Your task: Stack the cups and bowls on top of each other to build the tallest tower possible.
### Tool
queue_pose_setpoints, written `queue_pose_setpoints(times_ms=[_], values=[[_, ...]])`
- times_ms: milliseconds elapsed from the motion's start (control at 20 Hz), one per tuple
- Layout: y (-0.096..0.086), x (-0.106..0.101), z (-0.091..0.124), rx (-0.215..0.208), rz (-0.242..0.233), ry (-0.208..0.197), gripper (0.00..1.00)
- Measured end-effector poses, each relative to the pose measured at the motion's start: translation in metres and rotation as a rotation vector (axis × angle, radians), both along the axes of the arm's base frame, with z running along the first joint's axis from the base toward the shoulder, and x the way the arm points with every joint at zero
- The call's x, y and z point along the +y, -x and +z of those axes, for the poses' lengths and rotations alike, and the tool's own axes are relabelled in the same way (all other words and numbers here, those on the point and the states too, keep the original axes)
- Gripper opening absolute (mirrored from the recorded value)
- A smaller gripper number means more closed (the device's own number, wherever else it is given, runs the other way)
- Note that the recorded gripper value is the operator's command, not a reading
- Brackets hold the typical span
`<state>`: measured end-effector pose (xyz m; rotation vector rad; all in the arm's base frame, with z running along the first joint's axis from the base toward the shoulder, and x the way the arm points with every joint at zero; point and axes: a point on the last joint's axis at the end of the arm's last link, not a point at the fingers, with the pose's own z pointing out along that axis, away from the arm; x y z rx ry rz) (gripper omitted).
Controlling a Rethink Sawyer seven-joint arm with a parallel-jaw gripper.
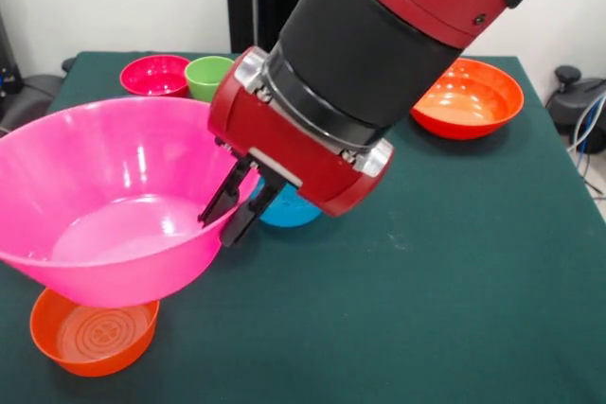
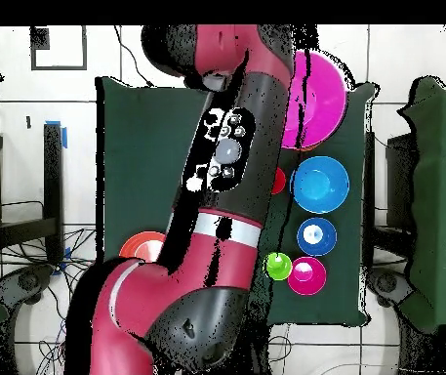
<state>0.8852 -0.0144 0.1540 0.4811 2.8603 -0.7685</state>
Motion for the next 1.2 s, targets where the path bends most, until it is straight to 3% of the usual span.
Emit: queue_pose_setpoints(times_ms=[50,400,900,1200], values=[[-0.003,-0.003,-0.001,0.012,0.009,-0.021,0.0],[-0.007,-0.006,-0.012,0.038,0.034,-0.05,0.0],[0.007,0.015,-0.035,0.085,0.049,-0.033,0.0],[0.008,0.03,-0.035,0.085,0.066,-0.033,0.0]])
